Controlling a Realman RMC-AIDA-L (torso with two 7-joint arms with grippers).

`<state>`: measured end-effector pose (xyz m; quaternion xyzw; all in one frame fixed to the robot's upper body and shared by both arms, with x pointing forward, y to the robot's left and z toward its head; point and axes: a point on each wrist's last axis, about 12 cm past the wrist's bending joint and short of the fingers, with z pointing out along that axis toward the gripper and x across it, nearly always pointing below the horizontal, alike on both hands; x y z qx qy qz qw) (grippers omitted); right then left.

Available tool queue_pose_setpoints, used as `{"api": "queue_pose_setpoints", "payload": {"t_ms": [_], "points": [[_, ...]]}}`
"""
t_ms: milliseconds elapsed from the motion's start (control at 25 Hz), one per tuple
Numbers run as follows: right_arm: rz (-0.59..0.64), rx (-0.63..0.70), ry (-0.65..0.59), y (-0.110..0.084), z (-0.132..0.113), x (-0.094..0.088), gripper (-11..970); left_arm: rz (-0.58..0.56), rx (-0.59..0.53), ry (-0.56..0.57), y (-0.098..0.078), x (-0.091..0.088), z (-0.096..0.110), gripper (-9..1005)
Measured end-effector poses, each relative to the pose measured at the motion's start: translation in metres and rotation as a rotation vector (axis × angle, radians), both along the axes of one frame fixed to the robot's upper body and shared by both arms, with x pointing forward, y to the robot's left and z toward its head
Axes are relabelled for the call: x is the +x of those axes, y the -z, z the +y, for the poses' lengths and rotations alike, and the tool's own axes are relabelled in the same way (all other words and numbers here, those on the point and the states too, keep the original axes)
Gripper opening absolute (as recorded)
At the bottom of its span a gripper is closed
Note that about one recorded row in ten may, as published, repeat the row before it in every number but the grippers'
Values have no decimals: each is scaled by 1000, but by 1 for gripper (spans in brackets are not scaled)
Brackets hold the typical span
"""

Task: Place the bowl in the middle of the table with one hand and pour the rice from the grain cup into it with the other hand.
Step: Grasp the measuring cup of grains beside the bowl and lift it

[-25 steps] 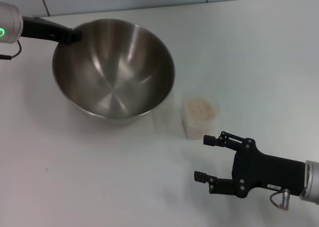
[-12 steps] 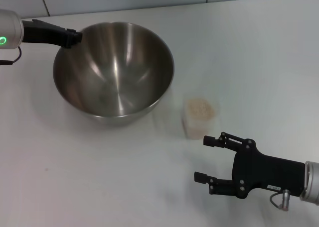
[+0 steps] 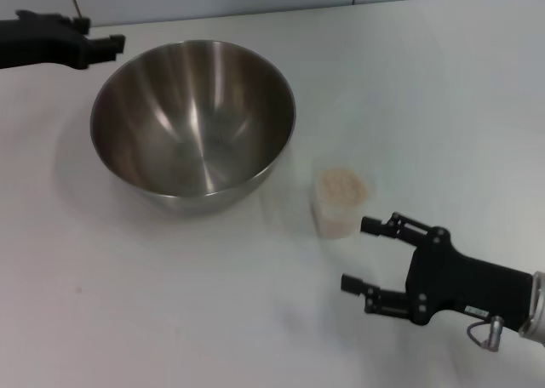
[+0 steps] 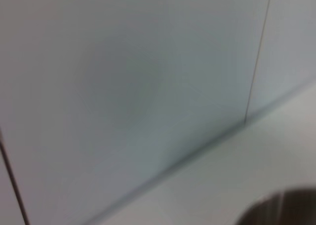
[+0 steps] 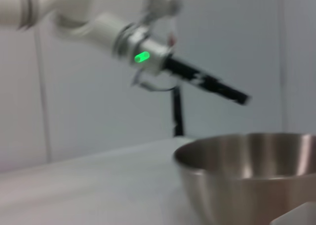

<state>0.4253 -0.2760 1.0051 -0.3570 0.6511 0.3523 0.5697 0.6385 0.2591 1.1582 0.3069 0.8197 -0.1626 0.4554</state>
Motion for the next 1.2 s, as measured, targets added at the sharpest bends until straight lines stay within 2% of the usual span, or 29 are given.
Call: {"api": "queue_pose_setpoints", "payload": {"t_ms": [120, 240, 320, 440, 480, 600, 680, 880, 1200], "points": [[-63, 25, 67, 0, -3, -9, 825, -180, -116, 17, 1, -34, 27, 625], [-126, 57, 160, -1, -7, -21, 825, -371, -156, 71, 12, -67, 41, 707], [-141, 65, 189, -1, -9, -23, 824, -474, -155, 94, 27, -87, 49, 731], [-192, 83, 301, -2, -13, -30, 824, -561, -168, 106, 57, -113, 56, 766], [-214, 86, 359, -2, -16, -32, 824, -595, -182, 89, 72, -124, 59, 778], [-236, 78, 467, -1, -23, -35, 824, -647, -198, 22, 98, -146, 65, 814], [-222, 72, 523, 1, -28, -35, 824, -640, -202, 0, 104, -151, 67, 814], [-153, 50, 542, 8, -27, -25, 824, -610, -191, -47, 122, -165, 64, 815], [-93, 7, 476, 16, -11, -10, 824, -601, -194, -53, 125, -166, 63, 814]]}}
